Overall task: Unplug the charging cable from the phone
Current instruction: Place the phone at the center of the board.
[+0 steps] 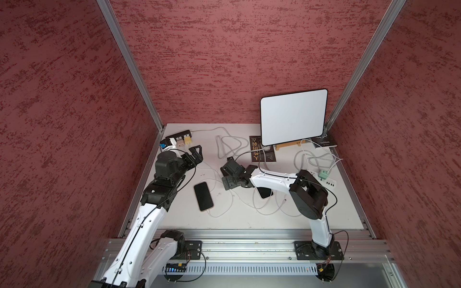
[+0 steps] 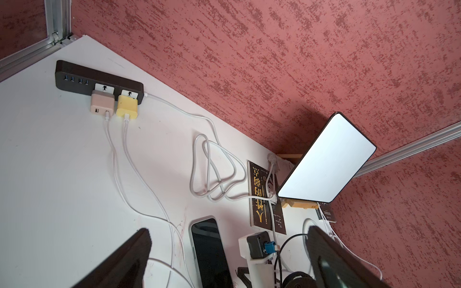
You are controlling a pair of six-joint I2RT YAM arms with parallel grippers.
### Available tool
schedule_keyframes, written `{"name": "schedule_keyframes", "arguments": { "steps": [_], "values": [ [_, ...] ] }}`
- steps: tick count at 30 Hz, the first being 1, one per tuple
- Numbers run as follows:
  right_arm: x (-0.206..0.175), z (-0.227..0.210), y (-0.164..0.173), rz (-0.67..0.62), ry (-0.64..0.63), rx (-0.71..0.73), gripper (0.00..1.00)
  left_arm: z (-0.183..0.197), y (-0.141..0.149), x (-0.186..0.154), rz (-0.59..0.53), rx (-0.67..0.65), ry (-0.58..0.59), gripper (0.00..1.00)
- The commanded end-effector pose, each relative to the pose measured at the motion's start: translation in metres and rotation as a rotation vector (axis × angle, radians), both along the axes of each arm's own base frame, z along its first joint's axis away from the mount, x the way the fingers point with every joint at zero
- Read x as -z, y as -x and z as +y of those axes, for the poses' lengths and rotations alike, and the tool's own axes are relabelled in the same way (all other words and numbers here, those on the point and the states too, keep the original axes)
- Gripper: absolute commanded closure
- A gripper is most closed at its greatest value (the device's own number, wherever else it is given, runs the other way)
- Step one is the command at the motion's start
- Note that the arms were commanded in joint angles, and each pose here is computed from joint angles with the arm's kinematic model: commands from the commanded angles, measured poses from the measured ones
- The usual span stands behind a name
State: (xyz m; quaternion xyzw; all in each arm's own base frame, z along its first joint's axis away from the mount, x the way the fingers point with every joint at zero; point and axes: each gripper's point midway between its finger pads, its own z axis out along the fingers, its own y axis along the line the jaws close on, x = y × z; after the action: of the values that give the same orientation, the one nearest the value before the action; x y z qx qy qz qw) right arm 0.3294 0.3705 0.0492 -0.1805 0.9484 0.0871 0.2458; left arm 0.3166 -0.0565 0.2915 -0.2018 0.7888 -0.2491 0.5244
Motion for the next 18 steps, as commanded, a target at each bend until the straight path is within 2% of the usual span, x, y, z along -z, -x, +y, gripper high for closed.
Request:
{"name": "schedule_keyframes", "arguments": {
  "steps": [1, 6, 12, 18],
  "values": [
    [-0.03, 0.001, -0.002, -0.042, -0.02, 0.002, 0.01, 0.01, 0.004, 0.01, 0.054, -0.048, -0.012, 0.0],
    [-0.056, -0.003, 0.004, -0.035, -0.039, 0.005, 0.01, 0.01, 0.015, 0.036, 0.204, -0.08, -0.032, 0.0],
    [-0.085, -0.01, 0.005, -0.052, -0.049, 0.014, 0.01, -0.022, 0.038, 0.061, 0.322, -0.029, -0.165, 0.0],
    [-0.112, -0.023, 0.0, -0.091, -0.061, 0.02, 0.01, -0.045, 0.057, 0.115, 0.501, 0.003, -0.261, 0.0]
  ]
}}
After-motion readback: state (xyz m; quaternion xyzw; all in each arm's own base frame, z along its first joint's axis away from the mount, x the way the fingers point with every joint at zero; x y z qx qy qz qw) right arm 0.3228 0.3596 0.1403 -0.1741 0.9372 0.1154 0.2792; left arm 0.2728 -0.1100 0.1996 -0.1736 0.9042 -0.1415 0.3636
